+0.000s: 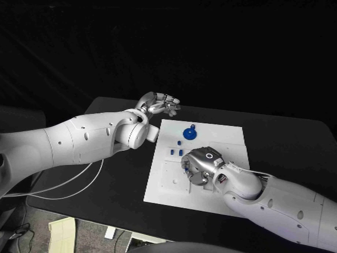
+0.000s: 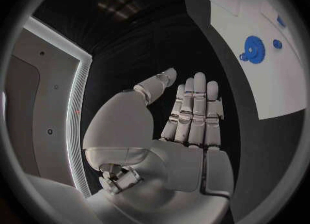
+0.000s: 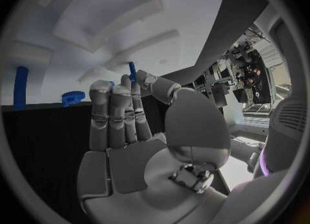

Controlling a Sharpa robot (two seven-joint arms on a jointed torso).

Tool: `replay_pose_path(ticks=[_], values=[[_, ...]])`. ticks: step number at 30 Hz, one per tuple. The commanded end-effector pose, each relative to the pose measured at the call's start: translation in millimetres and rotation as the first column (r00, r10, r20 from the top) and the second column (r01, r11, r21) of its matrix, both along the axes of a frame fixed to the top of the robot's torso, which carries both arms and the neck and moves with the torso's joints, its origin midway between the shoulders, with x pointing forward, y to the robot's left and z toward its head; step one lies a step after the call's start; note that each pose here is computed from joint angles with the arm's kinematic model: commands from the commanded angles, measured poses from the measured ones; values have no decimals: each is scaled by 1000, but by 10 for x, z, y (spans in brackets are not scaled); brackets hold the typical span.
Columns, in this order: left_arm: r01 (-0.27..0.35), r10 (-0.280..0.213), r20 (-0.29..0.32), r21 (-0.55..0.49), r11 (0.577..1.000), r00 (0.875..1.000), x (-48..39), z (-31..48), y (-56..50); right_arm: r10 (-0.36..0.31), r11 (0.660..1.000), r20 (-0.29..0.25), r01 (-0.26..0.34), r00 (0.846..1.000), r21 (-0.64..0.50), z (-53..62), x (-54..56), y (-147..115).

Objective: Assemble the parts on the task board

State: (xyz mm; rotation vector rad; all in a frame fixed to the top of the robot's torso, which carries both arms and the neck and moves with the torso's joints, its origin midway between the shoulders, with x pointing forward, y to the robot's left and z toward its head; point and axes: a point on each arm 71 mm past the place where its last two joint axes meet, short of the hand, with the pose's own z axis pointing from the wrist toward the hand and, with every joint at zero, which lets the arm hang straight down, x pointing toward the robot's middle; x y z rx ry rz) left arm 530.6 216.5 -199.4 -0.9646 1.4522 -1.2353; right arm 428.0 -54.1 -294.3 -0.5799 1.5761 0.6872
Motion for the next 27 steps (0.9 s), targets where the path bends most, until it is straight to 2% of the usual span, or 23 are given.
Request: replay_pose_path(ticks=[1,12,27], values=[[6,-6,17,-4,1000,1000,3,24,-21,11,1000,1,-11,1000,-12,-20,-25,20],[4,-4,20,-1,1000,1000,9,23,-15,1,999,34,-2,999,37,29,-48,30],[7,-7,20,0,1000,1000,7,24,-18,-3,1000,28,3,1000,21,3,-21,31]])
